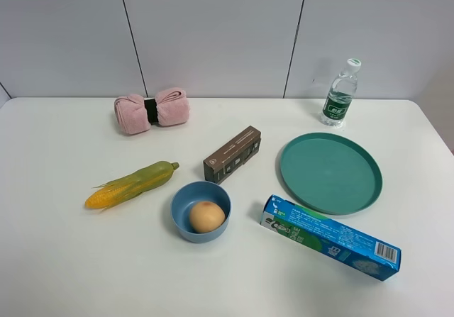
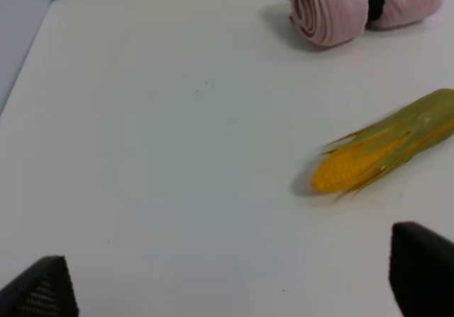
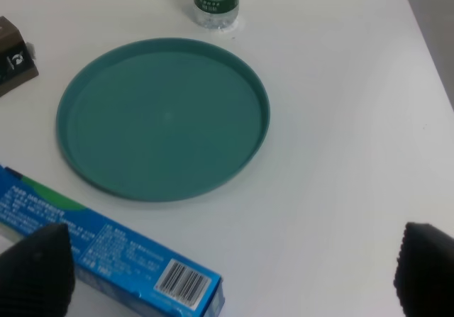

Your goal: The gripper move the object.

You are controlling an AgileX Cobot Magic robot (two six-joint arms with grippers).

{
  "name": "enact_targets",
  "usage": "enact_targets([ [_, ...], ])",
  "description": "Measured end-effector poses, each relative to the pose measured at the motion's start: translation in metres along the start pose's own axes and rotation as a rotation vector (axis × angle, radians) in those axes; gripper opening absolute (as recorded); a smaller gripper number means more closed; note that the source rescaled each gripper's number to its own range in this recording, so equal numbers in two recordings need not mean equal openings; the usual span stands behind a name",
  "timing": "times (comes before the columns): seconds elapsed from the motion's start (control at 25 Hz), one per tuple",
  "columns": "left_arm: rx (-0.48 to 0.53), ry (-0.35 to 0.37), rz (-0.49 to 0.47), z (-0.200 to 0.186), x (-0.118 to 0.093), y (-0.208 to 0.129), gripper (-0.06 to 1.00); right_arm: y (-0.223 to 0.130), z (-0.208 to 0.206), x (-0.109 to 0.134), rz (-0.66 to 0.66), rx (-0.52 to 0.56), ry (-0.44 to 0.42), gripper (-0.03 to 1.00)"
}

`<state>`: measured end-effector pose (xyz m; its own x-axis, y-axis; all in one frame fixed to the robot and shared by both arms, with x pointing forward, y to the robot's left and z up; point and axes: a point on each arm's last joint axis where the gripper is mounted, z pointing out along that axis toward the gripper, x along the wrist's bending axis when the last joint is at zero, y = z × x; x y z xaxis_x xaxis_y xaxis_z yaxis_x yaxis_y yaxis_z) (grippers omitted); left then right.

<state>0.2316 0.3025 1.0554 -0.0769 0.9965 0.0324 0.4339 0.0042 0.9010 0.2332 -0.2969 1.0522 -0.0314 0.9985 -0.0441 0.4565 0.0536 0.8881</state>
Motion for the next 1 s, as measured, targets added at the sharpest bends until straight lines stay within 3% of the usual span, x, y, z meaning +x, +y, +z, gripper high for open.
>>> enact_targets([
  [1.0,0.000,0.000,0.000,0.0000,0.0000,0.0000,1.00,-0.0012,0.0012,-0.0016,0.083,0.006,-0.018,0.82],
])
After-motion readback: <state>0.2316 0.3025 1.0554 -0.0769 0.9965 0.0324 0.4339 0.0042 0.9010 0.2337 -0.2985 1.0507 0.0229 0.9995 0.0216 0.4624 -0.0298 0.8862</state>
